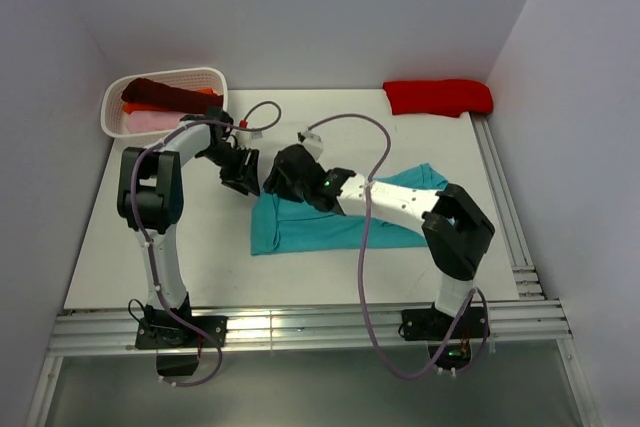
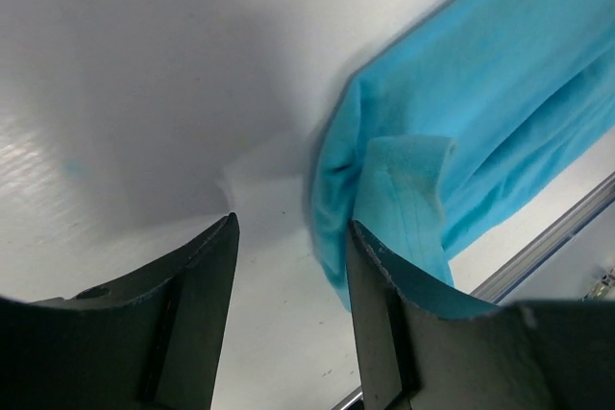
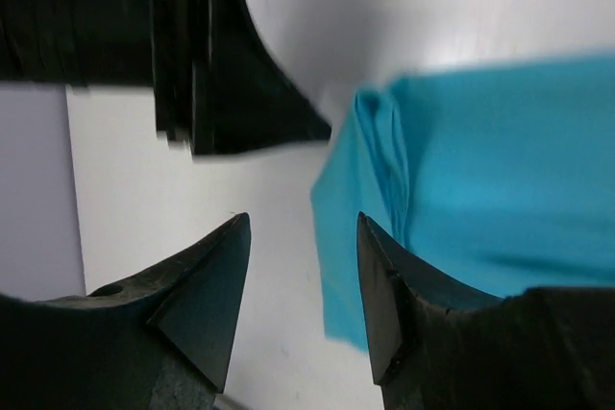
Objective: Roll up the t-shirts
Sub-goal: Roll the tshirt
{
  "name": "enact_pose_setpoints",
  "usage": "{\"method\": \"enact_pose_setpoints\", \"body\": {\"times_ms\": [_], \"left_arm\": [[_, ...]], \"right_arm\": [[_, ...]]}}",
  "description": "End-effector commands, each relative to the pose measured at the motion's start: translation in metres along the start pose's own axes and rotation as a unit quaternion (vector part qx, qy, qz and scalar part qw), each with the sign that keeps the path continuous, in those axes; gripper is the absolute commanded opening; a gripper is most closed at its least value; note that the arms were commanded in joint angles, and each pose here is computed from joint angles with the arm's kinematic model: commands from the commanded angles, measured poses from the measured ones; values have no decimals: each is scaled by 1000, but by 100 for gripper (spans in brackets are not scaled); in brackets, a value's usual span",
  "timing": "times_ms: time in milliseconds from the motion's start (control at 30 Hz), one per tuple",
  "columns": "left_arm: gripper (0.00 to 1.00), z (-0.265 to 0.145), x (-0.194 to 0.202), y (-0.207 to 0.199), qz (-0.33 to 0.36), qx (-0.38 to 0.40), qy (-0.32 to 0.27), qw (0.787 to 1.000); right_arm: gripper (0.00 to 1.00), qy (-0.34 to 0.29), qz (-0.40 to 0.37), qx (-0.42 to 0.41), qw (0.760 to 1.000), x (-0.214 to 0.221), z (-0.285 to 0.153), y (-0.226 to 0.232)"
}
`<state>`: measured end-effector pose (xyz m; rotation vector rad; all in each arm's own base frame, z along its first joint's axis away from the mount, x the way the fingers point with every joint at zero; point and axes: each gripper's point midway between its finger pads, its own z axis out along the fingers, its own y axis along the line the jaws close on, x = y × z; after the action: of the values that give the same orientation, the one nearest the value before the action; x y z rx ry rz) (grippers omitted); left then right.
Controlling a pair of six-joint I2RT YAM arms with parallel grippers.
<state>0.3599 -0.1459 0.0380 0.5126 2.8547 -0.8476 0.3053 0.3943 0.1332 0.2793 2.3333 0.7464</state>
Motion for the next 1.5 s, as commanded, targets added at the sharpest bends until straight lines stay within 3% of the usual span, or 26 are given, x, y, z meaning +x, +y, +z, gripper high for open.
{"method": "enact_pose_setpoints", "body": {"times_ms": [0,167,400,967,1100,1333,1467], "left_arm": [[54,-29,-27,2,0,-33,-63,997],[53,-56,-38,19,-24,-51,-96,994],[52,-84,-46,30,-39,-63,-127,989],[51,-95,-44,25,-33,-58,-127,990],[51,-97,-44,24,-32,-59,-128,990],[50,-97,-43,25,-33,-56,-125,990],[50,-96,-41,24,-31,-53,-123,990]], "right_arm": [[57,-2,-69,-18,997,-24,24,-3],[64,4,-85,-29,996,-43,47,-9],[70,40,-94,-53,993,-27,71,-2],[70,101,-82,-79,988,11,96,0],[57,106,-77,-89,987,17,97,3],[23,110,-60,-116,985,18,94,13],[16,104,-48,-143,983,17,88,21]]}}
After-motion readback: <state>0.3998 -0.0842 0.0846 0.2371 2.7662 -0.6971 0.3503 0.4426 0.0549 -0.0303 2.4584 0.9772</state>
